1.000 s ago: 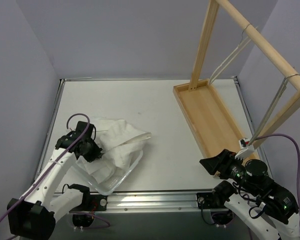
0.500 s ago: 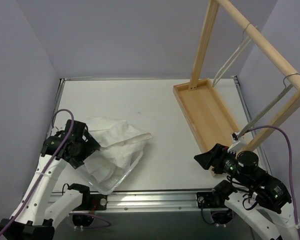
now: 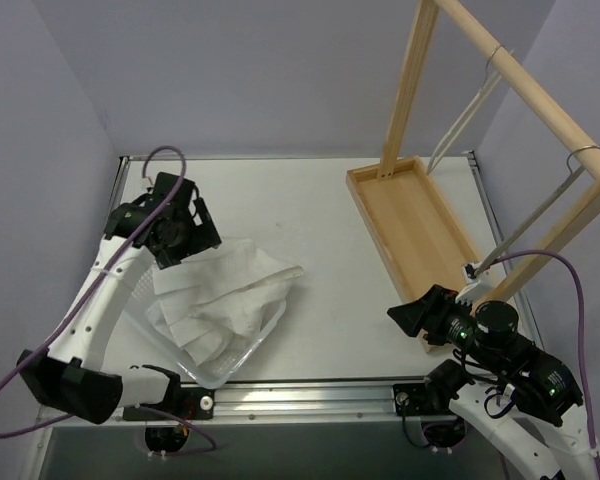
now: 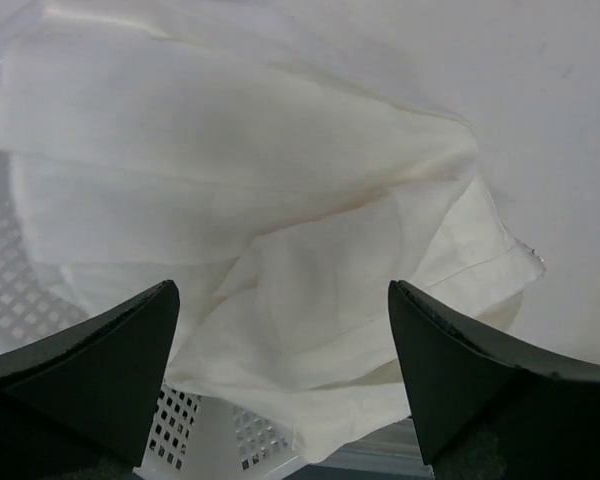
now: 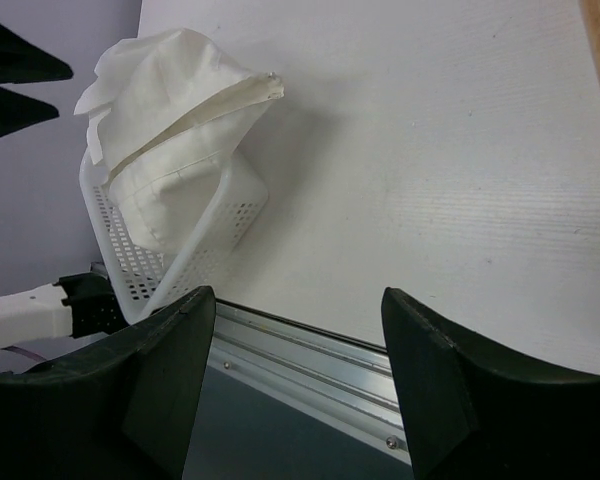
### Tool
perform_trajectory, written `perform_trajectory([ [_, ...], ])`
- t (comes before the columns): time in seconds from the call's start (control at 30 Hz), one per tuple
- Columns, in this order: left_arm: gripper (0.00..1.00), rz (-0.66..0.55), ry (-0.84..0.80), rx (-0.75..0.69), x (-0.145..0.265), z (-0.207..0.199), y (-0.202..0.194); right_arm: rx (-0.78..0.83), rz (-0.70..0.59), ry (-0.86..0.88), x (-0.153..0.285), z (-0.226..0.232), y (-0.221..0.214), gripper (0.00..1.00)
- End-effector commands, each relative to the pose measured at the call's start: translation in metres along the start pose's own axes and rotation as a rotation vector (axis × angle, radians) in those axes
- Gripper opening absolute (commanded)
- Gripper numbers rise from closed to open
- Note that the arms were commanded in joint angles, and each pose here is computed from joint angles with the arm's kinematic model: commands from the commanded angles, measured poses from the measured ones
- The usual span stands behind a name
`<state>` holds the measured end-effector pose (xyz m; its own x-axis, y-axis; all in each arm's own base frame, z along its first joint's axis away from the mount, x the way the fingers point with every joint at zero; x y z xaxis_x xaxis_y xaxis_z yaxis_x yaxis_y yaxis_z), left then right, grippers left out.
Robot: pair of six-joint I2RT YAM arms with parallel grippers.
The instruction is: Remove the skirt from the hanger
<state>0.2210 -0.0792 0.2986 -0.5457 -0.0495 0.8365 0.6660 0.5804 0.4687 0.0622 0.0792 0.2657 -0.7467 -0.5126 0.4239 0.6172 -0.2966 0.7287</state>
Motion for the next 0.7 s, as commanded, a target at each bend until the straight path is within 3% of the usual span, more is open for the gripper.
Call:
perform_trajectory([
  [0.0,0.94,0.029,-0.128,-0.200,-0.011,-0.040,-0.006,0.006,0.002,0.006,-0.002,0.002,0.002,0.63],
  [0.23,0.94,0.069,-0.112,-0.381,-0.034,-0.070,-0.031,-0.004,0.001,0.000,0.001,-0.003,-0.004,0.63],
  [0.5,0.95,0.071,0.094,-0.361,-0.067,-0.050,-0.031,-0.006,-0.006,-0.004,0.006,-0.006,-0.008,0.63],
  [0.6,1.00,0.101,0.171,-0.320,-0.085,-0.036,-0.034,-0.009,-0.011,-0.001,0.007,-0.006,-0.008,0.63],
  [0.67,0.91,0.108,0.187,-0.296,-0.092,-0.031,-0.036,-0.010,-0.010,0.001,0.008,-0.007,-0.009,0.63],
])
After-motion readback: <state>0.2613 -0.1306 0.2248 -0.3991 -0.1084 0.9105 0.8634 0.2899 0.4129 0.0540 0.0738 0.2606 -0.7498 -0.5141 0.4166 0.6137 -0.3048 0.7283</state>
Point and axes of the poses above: each gripper's point midway between its finger pads, its own x axis back along the fingers, its own z axis along the line the jaws close on, y = z × x, the point moved 8 cm from there along x, back along the fingers, and after that the axes turned 10 degrees about x, right-handed, at the moved point
